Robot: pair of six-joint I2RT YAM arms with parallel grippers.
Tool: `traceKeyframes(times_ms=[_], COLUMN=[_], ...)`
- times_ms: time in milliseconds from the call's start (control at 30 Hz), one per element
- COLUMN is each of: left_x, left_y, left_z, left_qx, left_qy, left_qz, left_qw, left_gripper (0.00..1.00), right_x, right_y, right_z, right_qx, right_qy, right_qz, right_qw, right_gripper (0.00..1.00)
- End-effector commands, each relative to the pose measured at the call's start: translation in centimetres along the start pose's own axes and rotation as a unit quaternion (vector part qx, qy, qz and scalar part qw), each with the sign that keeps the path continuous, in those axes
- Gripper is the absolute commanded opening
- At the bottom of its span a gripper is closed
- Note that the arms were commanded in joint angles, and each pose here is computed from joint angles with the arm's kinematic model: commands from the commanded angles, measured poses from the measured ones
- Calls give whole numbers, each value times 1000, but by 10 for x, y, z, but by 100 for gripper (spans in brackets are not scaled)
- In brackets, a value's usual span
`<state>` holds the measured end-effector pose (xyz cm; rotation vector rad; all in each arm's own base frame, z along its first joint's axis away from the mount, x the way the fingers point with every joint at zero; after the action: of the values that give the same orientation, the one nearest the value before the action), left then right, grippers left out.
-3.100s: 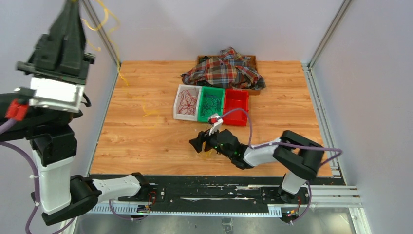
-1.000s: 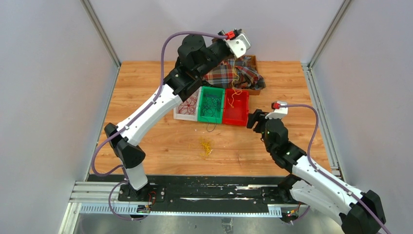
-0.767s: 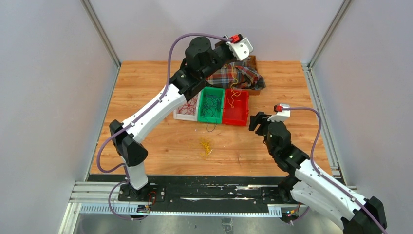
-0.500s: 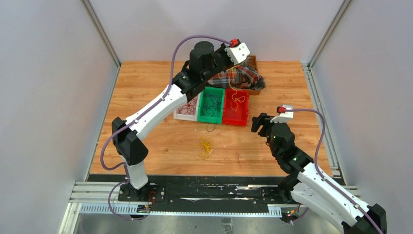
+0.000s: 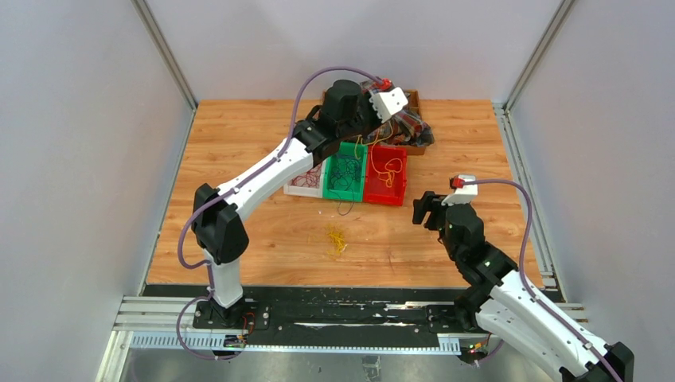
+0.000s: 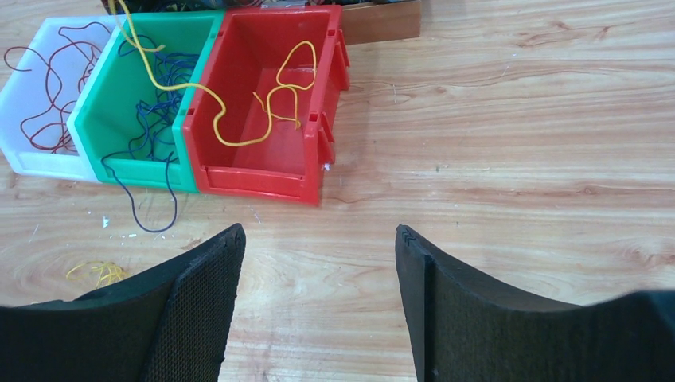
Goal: Untangle the cables
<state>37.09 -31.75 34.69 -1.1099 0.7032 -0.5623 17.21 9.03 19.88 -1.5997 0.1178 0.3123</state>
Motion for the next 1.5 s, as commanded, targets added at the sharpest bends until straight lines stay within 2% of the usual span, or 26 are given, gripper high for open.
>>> traceKeyframes(times_ms=[0,133,333,800,933,1100,1200,1467], left_x=[4,2,-4,-3,8,20,26,48], left_y=[11,25,48,76,63,6,-12,1], left_z=[1,-7,-17,-18,-13,2,2,-19], left_qx=[-32,-52,-74,-78,-69,-65,-62,-111], left_qy=[6,38,85,90,81,71,71,125], left_qz=[28,91,176,213,178,92,62,34], left_qw=[999,994,978,970,978,991,994,985], left_gripper=[0,1,0,0,0,0,0,0], right_x=[-6,-9,-11,-13,-13,-11,-11,-11], right_y=[-12,-15,-13,-19,-19,-20,-19,-17], right_z=[-3,-3,-4,-5,-6,-7,-6,-13], right_qx=[-3,-7,0,1,1,2,7,14], right_qy=[-12,-18,-15,-4,-2,6,7,38], right_qz=[-5,0,12,15,16,18,18,14], right_qw=[1000,1000,1000,1000,1000,1000,1000,999], right_gripper=[70,71,78,80,80,80,80,78])
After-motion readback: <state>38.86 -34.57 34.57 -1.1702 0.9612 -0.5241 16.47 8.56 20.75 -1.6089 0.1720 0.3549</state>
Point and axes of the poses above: each gripper's point midway between its finger pads, its own x axis out along the fingers, its own z axis along the line the jaws close on, y = z × x, the point moved 9 cm from there along -x, back along the fingers, and after that the axes turned 13 degrees about -x, right-handed, at the moved point
